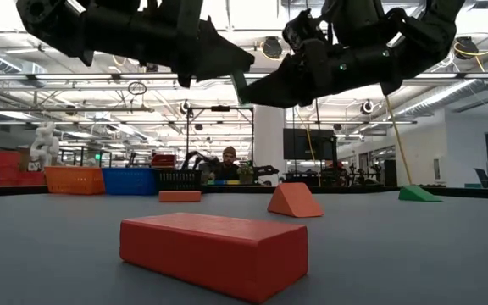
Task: Sort & place blocks by color
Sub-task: Put the green block into the black bin
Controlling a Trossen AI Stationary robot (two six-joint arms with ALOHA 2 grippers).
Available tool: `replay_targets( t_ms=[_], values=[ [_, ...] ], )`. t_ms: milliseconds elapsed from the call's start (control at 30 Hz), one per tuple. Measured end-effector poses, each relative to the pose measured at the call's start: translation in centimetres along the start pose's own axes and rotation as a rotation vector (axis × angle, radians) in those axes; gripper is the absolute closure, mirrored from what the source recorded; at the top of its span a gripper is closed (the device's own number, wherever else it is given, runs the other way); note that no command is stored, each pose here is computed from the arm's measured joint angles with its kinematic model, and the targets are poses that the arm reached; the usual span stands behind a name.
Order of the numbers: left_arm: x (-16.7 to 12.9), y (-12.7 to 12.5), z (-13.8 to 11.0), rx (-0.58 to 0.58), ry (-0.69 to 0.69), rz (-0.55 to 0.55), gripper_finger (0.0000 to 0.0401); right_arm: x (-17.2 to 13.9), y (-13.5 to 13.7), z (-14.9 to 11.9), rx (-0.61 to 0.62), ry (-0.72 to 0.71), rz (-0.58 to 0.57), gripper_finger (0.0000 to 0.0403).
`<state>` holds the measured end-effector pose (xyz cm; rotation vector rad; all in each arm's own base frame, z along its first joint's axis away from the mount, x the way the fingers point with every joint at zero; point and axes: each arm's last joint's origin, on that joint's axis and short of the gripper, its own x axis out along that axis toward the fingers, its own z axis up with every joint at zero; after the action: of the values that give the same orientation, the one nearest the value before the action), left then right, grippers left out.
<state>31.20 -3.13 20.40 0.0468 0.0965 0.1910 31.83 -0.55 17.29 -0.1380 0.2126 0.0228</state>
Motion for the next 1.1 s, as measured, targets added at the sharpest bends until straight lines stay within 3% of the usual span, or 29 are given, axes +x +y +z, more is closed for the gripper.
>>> replay_targets(
  t_ms=[133,300,567,800,1100],
  values=[
    [-0.8,0.4,1.3,-0.004,-0.022,0.021,0.0296,0.0,-0.3,-0.5,0.004,0.052,-0.006,0.0230],
    [-1.6,1.1,2.1,0.025,0.014,0.125,0.0296,0.0,-0.4,-0.7,0.005,0.068,-0.010,0.0196],
    [-2.4,3.9,3.3,-0.002,0.026,0.237,0.0296,-0.1,-0.6,-0.9,-0.026,0.108,-0.084,0.0164],
    [-2.0,8.7,3.0,-0.057,0.051,0.408,0.0296,-0.2,-0.6,-0.6,-0.028,0.096,-0.084,0.0166],
    [-2.9,15.4,1.1,-0.138,0.188,0.647,0.0296,-0.2,-0.6,-0.4,-0.081,0.078,-0.085,0.0167]
  ],
)
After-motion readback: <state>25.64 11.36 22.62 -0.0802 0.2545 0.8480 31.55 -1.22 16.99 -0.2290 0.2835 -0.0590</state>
